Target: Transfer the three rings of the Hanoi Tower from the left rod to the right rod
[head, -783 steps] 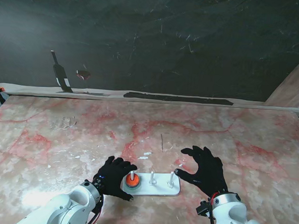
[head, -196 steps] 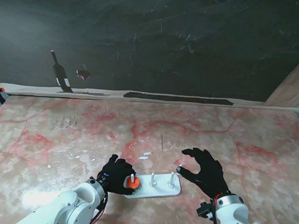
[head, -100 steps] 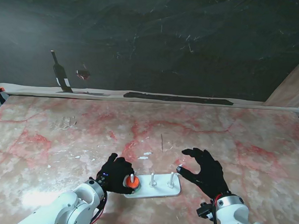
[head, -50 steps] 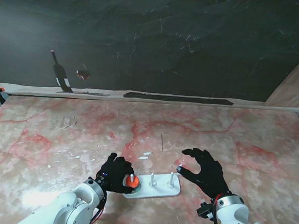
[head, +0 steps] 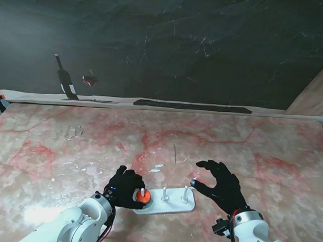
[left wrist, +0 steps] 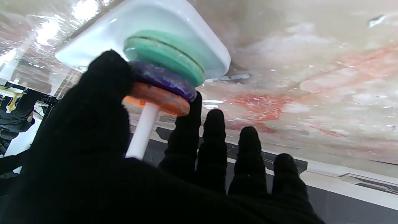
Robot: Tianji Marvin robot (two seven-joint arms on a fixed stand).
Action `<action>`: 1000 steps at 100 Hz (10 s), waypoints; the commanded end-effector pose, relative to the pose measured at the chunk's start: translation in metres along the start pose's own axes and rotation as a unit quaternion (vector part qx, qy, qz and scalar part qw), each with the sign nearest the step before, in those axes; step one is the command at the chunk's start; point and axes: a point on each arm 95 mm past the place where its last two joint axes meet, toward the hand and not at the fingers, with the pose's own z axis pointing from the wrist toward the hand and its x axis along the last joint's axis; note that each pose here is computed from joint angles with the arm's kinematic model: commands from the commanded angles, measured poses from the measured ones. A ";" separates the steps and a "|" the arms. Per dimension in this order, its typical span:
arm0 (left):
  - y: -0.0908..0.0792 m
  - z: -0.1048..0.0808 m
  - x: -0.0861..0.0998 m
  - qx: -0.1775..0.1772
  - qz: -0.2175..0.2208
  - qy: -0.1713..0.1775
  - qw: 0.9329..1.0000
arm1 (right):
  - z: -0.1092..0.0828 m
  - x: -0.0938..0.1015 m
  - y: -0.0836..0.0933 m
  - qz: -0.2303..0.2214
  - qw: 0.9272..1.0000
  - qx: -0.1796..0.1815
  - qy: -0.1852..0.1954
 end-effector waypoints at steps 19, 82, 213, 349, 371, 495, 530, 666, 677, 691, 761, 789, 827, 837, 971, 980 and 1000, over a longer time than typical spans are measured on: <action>0.000 0.000 0.003 0.004 -0.008 0.001 1.000 | -0.002 0.000 -0.002 0.006 1.000 0.002 0.000; -0.001 -0.001 0.004 0.014 -0.006 -0.003 1.000 | -0.003 0.000 -0.002 0.008 1.000 0.001 0.000; -0.005 -0.006 0.009 0.021 -0.007 -0.002 1.000 | -0.002 0.000 -0.002 0.015 1.000 0.009 -0.001; -0.015 -0.008 0.012 0.037 0.007 0.002 0.999 | 0.000 -0.001 -0.002 0.016 1.000 0.012 0.002; -0.017 -0.010 0.012 0.028 0.010 0.006 1.000 | 0.000 -0.002 -0.002 0.016 1.000 0.012 0.001; -0.020 -0.012 0.013 0.018 0.023 0.010 1.000 | -0.001 -0.002 -0.003 0.016 1.000 0.012 0.001; -0.024 -0.013 0.014 0.029 0.028 0.011 0.999 | -0.001 -0.002 -0.002 0.017 1.000 0.012 0.001; -0.073 -0.010 0.039 0.062 0.048 0.063 0.995 | -0.002 -0.012 0.001 0.013 0.999 0.003 -0.033; -0.077 0.000 0.047 0.063 0.046 0.079 0.994 | -0.004 -0.017 0.002 0.013 0.999 -0.002 -0.046; -0.079 0.015 0.059 0.063 0.042 0.102 0.992 | -0.005 -0.023 0.004 0.007 0.998 -0.012 -0.068; -0.065 0.076 0.091 0.058 0.016 0.149 0.987 | -0.011 -0.040 0.009 0.023 0.994 -0.032 -0.106; -0.062 0.083 0.090 0.048 0.018 0.152 0.987 | -0.011 -0.040 0.009 0.027 0.993 -0.033 -0.106; -0.056 0.085 0.090 0.037 0.020 0.157 0.987 | -0.012 -0.041 0.009 0.029 0.993 -0.033 -0.105; -0.055 0.086 0.091 0.034 0.020 0.159 0.987 | -0.012 -0.041 0.009 0.029 0.993 -0.034 -0.105; -0.047 0.084 0.090 -0.001 0.027 0.154 0.988 | -0.010 -0.043 0.009 0.033 0.994 -0.024 -0.101; -0.047 0.083 0.091 -0.009 0.030 0.149 0.988 | -0.010 -0.043 0.009 0.033 0.994 -0.024 -0.102; -0.050 0.079 0.091 -0.011 0.027 0.140 0.990 | -0.010 -0.043 0.009 0.035 0.994 -0.023 -0.101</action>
